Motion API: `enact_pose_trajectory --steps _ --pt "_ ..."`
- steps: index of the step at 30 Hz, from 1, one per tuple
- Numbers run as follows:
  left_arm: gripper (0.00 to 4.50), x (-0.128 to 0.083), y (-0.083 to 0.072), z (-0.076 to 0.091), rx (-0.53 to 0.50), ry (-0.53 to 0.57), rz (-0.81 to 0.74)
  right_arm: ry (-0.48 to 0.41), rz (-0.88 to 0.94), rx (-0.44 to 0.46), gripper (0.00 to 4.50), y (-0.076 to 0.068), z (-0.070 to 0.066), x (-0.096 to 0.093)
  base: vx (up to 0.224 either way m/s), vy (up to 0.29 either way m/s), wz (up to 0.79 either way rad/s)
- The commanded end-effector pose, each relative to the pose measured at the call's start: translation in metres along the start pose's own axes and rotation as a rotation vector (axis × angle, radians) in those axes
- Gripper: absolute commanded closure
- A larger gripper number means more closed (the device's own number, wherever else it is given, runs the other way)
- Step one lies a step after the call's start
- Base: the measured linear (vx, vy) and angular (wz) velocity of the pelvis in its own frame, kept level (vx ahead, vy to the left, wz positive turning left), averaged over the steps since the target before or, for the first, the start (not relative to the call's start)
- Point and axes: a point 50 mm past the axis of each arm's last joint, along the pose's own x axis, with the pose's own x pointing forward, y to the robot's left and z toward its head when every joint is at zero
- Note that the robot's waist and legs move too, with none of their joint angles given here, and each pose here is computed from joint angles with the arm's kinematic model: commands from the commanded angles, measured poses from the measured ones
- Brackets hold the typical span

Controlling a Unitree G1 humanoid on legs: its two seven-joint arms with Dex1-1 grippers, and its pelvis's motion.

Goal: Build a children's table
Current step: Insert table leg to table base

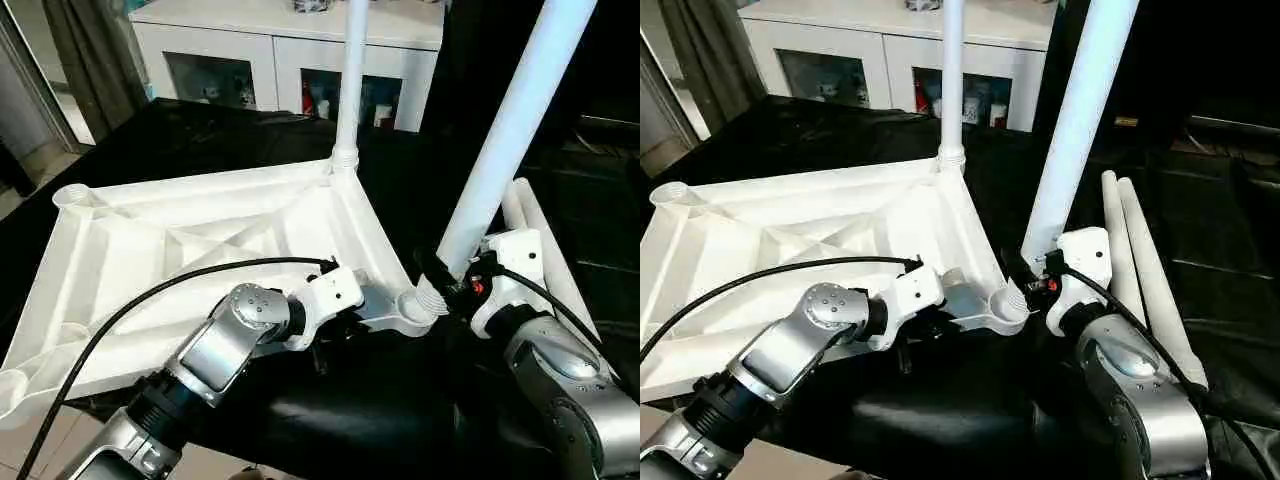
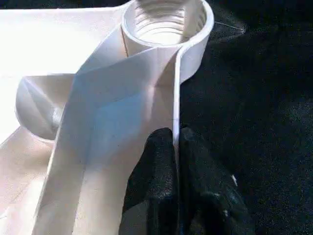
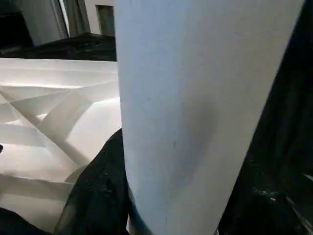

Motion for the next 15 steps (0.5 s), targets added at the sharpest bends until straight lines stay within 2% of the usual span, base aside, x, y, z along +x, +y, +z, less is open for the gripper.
enact_pose_trajectory --steps 1,4,7,9,13,15 --pt "4.44 -0.006 0.007 -0.007 -0.013 0.026 0.027 -0.028 0.018 -0.003 2.61 0.004 0.007 -0.002 0.0 0.0 0.0" --pt "4.44 -0.007 0.007 -0.008 -0.016 0.027 0.021 -0.028 0.021 -0.003 2.61 0.004 0.007 -0.002 0.0 0.0 0.0" --pt "4.44 -0.016 0.014 -0.011 -0.044 0.014 0.053 -0.029 0.038 0.019 2.61 0.004 0.008 0.0 0.0 0.0 0.0" --pt "4.5 -0.031 0.025 -0.017 -0.051 0.012 0.102 -0.03 0.089 0.032 2.61 0.005 0.01 0.003 0.0 0.0 0.0" --pt "4.5 -0.049 0.033 -0.022 -0.039 0.011 0.138 -0.029 0.147 0.047 2.61 0.005 0.012 0.008 0.0 0.0 0.0" --pt "4.5 -0.067 0.039 -0.026 -0.028 0.023 0.168 -0.024 0.188 0.056 2.61 0.001 0.015 0.016 0.0 0.0 0.0"
